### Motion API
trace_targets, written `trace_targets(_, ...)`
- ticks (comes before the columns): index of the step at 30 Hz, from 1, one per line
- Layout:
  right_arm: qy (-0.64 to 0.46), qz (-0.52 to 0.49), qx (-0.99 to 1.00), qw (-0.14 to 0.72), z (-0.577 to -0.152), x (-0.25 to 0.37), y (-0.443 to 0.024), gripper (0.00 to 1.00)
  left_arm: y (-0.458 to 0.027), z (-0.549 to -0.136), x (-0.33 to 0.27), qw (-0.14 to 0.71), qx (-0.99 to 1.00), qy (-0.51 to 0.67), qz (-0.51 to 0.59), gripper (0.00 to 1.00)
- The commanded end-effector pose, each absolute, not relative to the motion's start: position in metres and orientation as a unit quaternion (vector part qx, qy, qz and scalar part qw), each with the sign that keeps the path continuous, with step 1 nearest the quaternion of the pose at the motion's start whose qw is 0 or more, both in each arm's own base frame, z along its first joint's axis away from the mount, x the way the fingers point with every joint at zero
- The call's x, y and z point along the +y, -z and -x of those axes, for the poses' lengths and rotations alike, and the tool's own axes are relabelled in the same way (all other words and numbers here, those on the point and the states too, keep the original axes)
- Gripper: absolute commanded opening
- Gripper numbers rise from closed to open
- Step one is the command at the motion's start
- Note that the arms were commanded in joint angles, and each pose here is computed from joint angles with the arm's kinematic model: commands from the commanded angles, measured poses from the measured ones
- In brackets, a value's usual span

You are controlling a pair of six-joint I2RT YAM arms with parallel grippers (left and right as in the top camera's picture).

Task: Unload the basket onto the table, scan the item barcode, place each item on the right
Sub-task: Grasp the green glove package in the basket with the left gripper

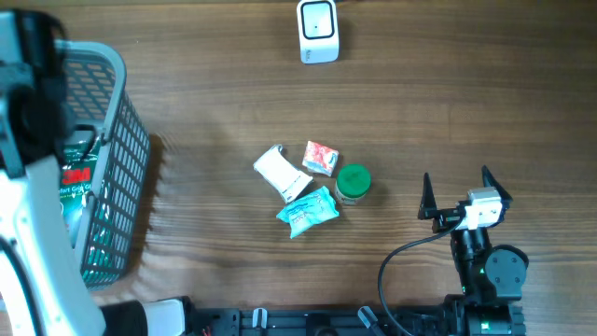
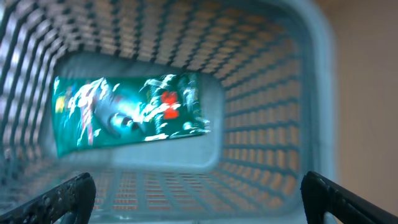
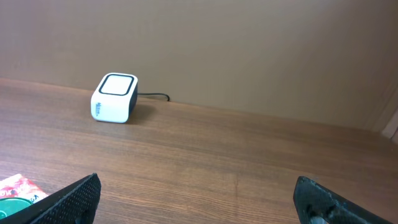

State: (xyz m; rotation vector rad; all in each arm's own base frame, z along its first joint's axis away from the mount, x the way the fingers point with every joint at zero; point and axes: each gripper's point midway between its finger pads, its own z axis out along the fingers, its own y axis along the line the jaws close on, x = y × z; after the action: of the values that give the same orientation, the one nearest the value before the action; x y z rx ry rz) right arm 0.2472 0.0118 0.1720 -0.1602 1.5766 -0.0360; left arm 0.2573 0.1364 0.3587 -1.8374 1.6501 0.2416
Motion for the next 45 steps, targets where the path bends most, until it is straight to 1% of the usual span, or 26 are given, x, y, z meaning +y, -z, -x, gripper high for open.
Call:
trace_targets(1, 0.019, 0.073, 0.705, 0.705, -0.247, 0.012, -0.174, 1.0, -0.298, -0.243, 0.153, 0.207, 0.533, -0.063, 0.818, 1.0)
trace_targets(5, 0.019, 0.073, 0.705, 0.705, -0.247, 0.012, -0.174, 1.0, -0.243, -0.212, 0.168, 0.136, 0.344, -0.099, 0.924, 1.0)
trace_targets(7, 0.019, 0.073, 0.705, 0.705, -0.247, 0.012, -0.174, 1.0, -0.217, -0.205, 0.169, 0.123, 0.235, -0.109, 0.958, 1.0)
trace_targets(8, 0.019, 0.073, 0.705, 0.705, -0.247, 0.012, -0.174, 1.0, -0.195, -0.21, 0.174, 0.129, 0.205, -0.114, 0.964, 1.0)
trace_targets(12, 0.019, 0.073, 0.705, 0.705, -0.247, 0.012, -0.174, 1.0, -0.152, -0.232, 0.188, 0.139, 0.203, -0.114, 0.963, 1.0)
trace_targets(14, 0.019, 0.073, 0.705, 0.705, -0.247, 0.012, -0.174, 1.0, -0.119, -0.248, 0.197, 0.131, 0.205, -0.124, 0.962, 1.0)
trace_targets(16, 0.019, 0.073, 0.705, 0.705, -0.247, 0.012, -0.174, 1.0, -0.099, -0.255, 0.204, 0.122, 0.202, -0.133, 0.963, 1.0)
trace_targets(19, 0.019, 0.073, 0.705, 0.705, -0.247, 0.012, -0.174, 1.0, -0.06, -0.259, 0.218, 0.103, 0.191, -0.153, 0.964, 1.0)
trace_targets(21, 0.019, 0.073, 0.705, 0.705, -0.247, 0.012, -0.174, 1.0, -0.043, -0.259, 0.221, 0.088, 0.187, -0.161, 0.965, 1.0)
trace_targets(23, 0.019, 0.073, 0.705, 0.705, -0.247, 0.012, -0.174, 1.0, -0.026, -0.259, 0.218, 0.067, 0.19, -0.169, 0.965, 1.0)
trace_targets(25, 0.019, 0.073, 0.705, 0.705, -0.247, 0.012, -0.174, 1.0, -0.01, -0.259, 0.206, 0.029, 0.197, -0.166, 0.966, 1.0)
trace_targets(26, 0.019, 0.073, 0.705, 0.705, -0.247, 0.012, -0.174, 1.0, -0.003, -0.26, 0.202, 0.01, 0.225, -0.165, 0.96, 0.93)
trace_targets(27, 0.019, 0.073, 0.705, 0.705, -0.247, 0.012, -0.174, 1.0, 0.004, -0.259, 0.199, -0.013, 0.291, -0.17, 0.941, 0.26)
trace_targets(28, 0.019, 0.073, 0.705, 0.705, -0.247, 0.012, -0.174, 1.0, 0.006, -0.258, 0.199, -0.022, 0.336, -0.172, 0.926, 0.04)
trace_targets(33, 0.019, 0.073, 0.705, 0.705, -0.247, 0.012, -0.174, 1.0, -0.008, -0.262, 0.212, -0.004, 0.39, -0.172, 0.905, 0.04)
trace_targets(35, 0.019, 0.073, 0.705, 0.706, -0.247, 0.012, -0.174, 1.0, -0.035, -0.279, 0.223, 0.025, 0.438, -0.148, 0.886, 0.04)
trace_targets(38, 0.019, 0.073, 0.705, 0.705, -0.247, 0.012, -0.174, 1.0, -0.095, -0.298, 0.236, 0.08, 0.469, -0.116, 0.872, 0.04)
trace_targets(40, 0.019, 0.073, 0.705, 0.705, -0.247, 0.012, -0.174, 1.0, -0.158, -0.31, 0.243, 0.144, 0.481, -0.08, 0.861, 0.04)
trace_targets(43, 0.019, 0.073, 0.705, 0.705, -0.247, 0.012, -0.174, 1.0, -0.237, -0.312, 0.241, 0.231, 0.498, -0.03, 0.835, 0.04)
trace_targets(45, 0.019, 0.073, 0.705, 0.705, -0.247, 0.012, -0.174, 1.0, -0.287, -0.305, 0.226, 0.28, 0.504, 0.021, 0.817, 0.04)
